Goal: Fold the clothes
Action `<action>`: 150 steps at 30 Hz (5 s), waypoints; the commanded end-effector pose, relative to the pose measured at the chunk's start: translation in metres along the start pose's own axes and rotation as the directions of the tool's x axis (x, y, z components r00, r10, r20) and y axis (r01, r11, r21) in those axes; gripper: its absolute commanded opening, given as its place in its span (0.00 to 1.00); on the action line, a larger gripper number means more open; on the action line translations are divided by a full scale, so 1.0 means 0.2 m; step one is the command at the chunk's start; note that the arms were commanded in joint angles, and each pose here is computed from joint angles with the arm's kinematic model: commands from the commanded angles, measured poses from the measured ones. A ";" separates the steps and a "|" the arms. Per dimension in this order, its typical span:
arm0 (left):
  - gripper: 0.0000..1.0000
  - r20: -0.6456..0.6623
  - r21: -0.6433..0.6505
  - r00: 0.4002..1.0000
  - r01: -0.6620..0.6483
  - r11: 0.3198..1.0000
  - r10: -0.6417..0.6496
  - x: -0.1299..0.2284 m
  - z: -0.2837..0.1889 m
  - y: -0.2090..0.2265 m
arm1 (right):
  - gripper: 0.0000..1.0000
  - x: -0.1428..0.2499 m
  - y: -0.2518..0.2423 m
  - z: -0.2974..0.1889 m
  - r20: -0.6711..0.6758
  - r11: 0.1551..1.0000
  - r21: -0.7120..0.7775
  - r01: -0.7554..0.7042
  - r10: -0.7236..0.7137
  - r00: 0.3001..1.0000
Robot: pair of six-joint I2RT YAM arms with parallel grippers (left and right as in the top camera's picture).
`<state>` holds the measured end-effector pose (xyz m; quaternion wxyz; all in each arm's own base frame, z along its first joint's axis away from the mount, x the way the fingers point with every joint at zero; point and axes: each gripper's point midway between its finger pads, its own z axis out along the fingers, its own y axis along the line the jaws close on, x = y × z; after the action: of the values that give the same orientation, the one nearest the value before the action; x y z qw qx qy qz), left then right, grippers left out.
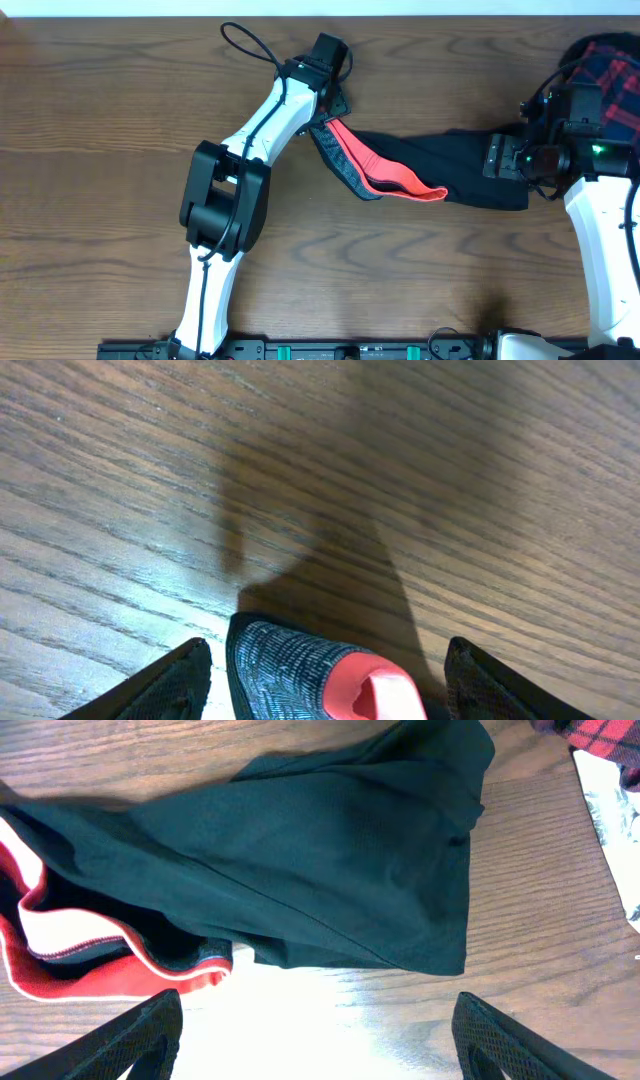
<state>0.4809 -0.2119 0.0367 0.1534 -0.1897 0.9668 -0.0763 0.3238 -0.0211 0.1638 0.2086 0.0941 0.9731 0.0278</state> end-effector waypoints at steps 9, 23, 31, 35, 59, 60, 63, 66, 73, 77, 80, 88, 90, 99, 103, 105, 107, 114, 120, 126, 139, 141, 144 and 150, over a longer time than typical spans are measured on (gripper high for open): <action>0.74 -0.061 -0.077 0.998 0.016 0.997 -0.021 0.10 0.16 0.09 | 0.84 -0.01 0.00 -0.03 0.012 1.000 -0.007 -0.001 0.001 1.000; 0.43 -0.047 -0.060 0.999 -0.009 0.998 0.006 0.06 0.06 0.06 | 0.84 -0.02 0.00 -0.03 0.017 1.000 -0.007 -0.001 0.001 1.000; 0.20 0.008 -0.045 0.999 -0.046 0.998 0.047 -0.01 -0.10 0.05 | 0.84 -0.02 0.00 -0.03 0.019 1.000 -0.007 -0.001 0.001 1.000; 0.06 0.028 -0.033 0.997 -0.077 0.996 0.078 -0.06 -0.20 0.06 | 0.84 -0.02 0.00 -0.03 0.019 1.000 -0.007 -0.001 0.001 1.000; 0.06 0.006 -0.284 0.998 -0.066 0.957 0.070 -0.36 -0.36 0.75 | 0.81 0.10 0.11 0.04 -0.061 0.991 -0.109 0.073 -0.079 0.995; 0.06 0.004 -0.287 0.997 -0.074 0.955 0.079 -0.36 -0.36 0.76 | 0.80 0.13 0.12 0.07 -0.080 0.991 -0.114 0.075 -0.085 0.993; 0.06 0.003 -0.288 0.996 -0.080 0.954 0.084 -0.36 -0.36 0.77 | 0.80 0.22 0.15 0.14 -0.129 0.987 -0.129 0.091 -0.108 0.986; 0.06 0.006 -0.286 0.996 -0.080 0.955 0.085 -0.37 -0.36 0.76 | 0.79 0.32 0.19 0.23 -0.168 0.983 -0.144 0.114 -0.138 0.976; 0.06 0.006 -0.286 0.996 -0.080 0.955 0.085 -0.37 -0.36 0.76 | 0.72 0.37 0.24 0.44 -0.108 0.972 -0.099 0.215 -0.225 0.968; 0.06 0.005 -0.286 0.996 -0.080 0.955 0.085 -0.37 -0.36 0.76 | 0.71 0.33 0.19 0.52 -0.060 0.969 0.005 0.248 -0.247 0.967; 0.06 0.005 -0.286 0.996 -0.080 0.955 0.085 -0.37 -0.36 0.76 | 0.71 0.33 0.17 0.58 -0.042 0.967 0.036 0.251 -0.249 0.968; 0.06 0.005 -0.286 0.996 -0.080 0.955 0.085 -0.37 -0.36 0.76 | 0.68 0.34 0.18 0.72 -0.049 0.967 0.024 0.254 -0.253 0.966; 0.06 0.006 -0.286 0.996 -0.080 0.955 0.085 -0.37 -0.36 0.76 | 0.68 0.37 0.18 0.74 -0.074 0.967 0.016 0.255 -0.253 0.965; 0.06 0.010 -0.284 0.996 -0.079 0.956 0.085 -0.37 -0.36 0.76 | 0.69 0.47 0.24 0.74 -0.140 0.953 -0.085 0.290 -0.300 0.944; 0.06 0.009 -0.284 0.996 -0.079 0.956 0.085 -0.37 -0.36 0.76 | 0.69 0.47 0.21 0.74 -0.143 0.955 -0.057 0.292 -0.298 0.944; 0.06 0.009 -0.284 0.996 -0.079 0.955 0.085 -0.37 -0.36 0.76 | 0.69 0.44 0.18 0.74 -0.126 0.955 -0.015 0.296 -0.296 0.947; 0.06 0.009 -0.284 0.996 -0.079 0.955 0.085 -0.37 -0.36 0.76 | 0.69 0.41 0.17 0.74 -0.108 0.954 0.009 0.298 -0.296 0.949; 0.06 0.004 -0.287 0.996 -0.080 0.955 0.085 -0.37 -0.36 0.76 | 0.60 0.32 0.19 0.75 -0.038 0.955 0.022 0.295 -0.294 0.955; 0.06 0.004 -0.287 0.996 -0.080 0.955 0.085 -0.37 -0.36 0.76 | 0.43 0.27 0.20 0.75 0.007 0.966 0.021 0.258 -0.258 0.966; 0.06 0.004 -0.287 0.996 -0.080 0.955 0.085 -0.37 -0.36 0.76 | 0.29 0.26 0.21 0.75 0.017 0.967 0.016 0.252 -0.253 0.967; 0.06 0.001 -0.286 0.994 -0.101 0.953 0.105 -0.37 -0.36 0.76 | 0.01 0.17 0.26 0.75 0.094 0.968 -0.016 0.249 -0.246 0.965; 0.06 0.002 -0.282 0.992 -0.121 0.952 0.126 -0.37 -0.38 0.76 | 0.01 0.16 0.27 0.74 0.105 0.969 -0.014 0.248 -0.245 0.964; 0.06 0.033 -0.267 0.988 -0.137 0.954 0.151 -0.40 -0.47 0.74 | 0.01 0.09 0.27 0.66 0.149 0.970 0.002 0.243 -0.240 0.959; 0.06 0.181 -0.203 0.970 -0.124 0.971 0.162 -0.48 -0.81 0.68 | 0.01 -0.19 0.23 0.26 0.361 0.977 0.098 0.191 -0.214 0.908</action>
<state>0.4659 -0.0442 0.1239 0.1631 -0.1419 0.9750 0.0518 0.3677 0.0274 0.0706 0.3064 -0.0194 0.9516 -0.0136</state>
